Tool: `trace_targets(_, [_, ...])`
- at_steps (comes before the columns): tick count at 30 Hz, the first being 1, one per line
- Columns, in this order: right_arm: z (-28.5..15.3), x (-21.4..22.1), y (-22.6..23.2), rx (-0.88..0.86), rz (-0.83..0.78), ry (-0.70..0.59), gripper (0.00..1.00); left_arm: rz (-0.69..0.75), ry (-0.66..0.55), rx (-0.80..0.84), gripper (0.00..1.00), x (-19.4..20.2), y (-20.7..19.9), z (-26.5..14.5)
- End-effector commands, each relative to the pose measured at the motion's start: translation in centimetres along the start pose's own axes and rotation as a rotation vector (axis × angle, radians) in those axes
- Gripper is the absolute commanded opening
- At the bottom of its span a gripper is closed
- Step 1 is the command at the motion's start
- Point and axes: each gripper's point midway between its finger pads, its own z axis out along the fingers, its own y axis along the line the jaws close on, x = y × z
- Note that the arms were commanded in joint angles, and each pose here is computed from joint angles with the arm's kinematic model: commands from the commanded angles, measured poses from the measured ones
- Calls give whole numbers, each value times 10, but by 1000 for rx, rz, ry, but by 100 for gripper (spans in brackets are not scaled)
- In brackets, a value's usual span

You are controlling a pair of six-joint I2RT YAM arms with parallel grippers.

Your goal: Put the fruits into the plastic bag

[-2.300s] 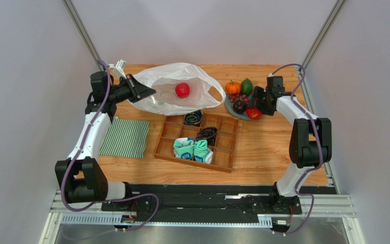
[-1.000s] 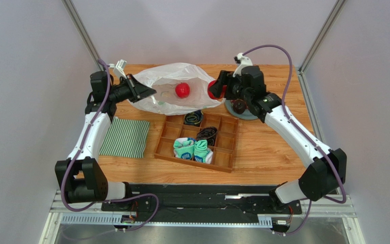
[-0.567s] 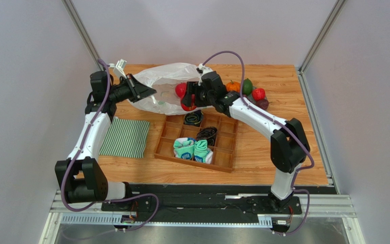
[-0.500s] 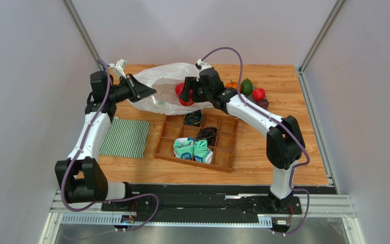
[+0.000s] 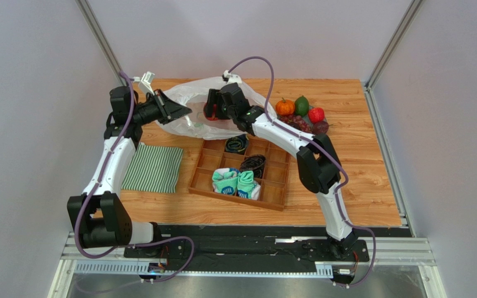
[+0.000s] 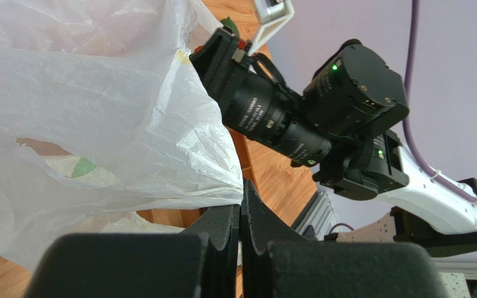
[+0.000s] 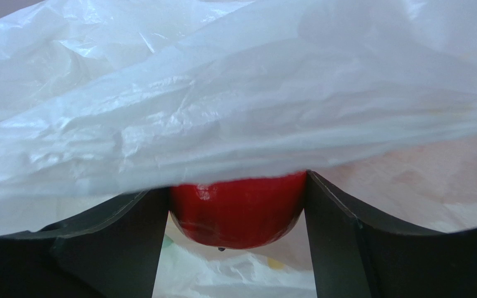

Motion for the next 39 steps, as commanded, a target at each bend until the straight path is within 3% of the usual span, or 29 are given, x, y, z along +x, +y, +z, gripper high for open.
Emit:
trace_targets(1, [17,-23,26,-33,60,-96,45,65,-31,57,0,-12,-24,-6])
trace_targets(4, [28,-13,28,-23,59,-65,48,62,-29,58,0,-11,-24,-6])
trace_targets(7, [33,-1,23,-13,67,-40,56,64,-29,59,0,-11,-25,-6])
trace_targets(8, [34,1,23,-20,60,-33,66,65,-30,61,0,-11,-26,-7])
trace_targets(11, [35,6,27,-47,39,-15,80,59,-28,61,0,-11,-26,-7])
trace_targets(14, [36,8,31,-72,21,-2,85,59,-27,64,0,-10,-27,-7])
trace_targets(17, [36,9,34,-89,10,7,100,59,-28,63,0,-11,-26,-7])
trace_targets(27, [27,6,40,-131,-1,-1,99,59,-28,63,0,-10,-27,-7])
trace_targets(35, [-22,-18,48,-195,-85,-68,95,72,-39,56,0,-12,-27,-8])
trace_targets(39, [-40,-12,41,-187,-130,-26,94,68,-41,52,0,-13,-25,-8])
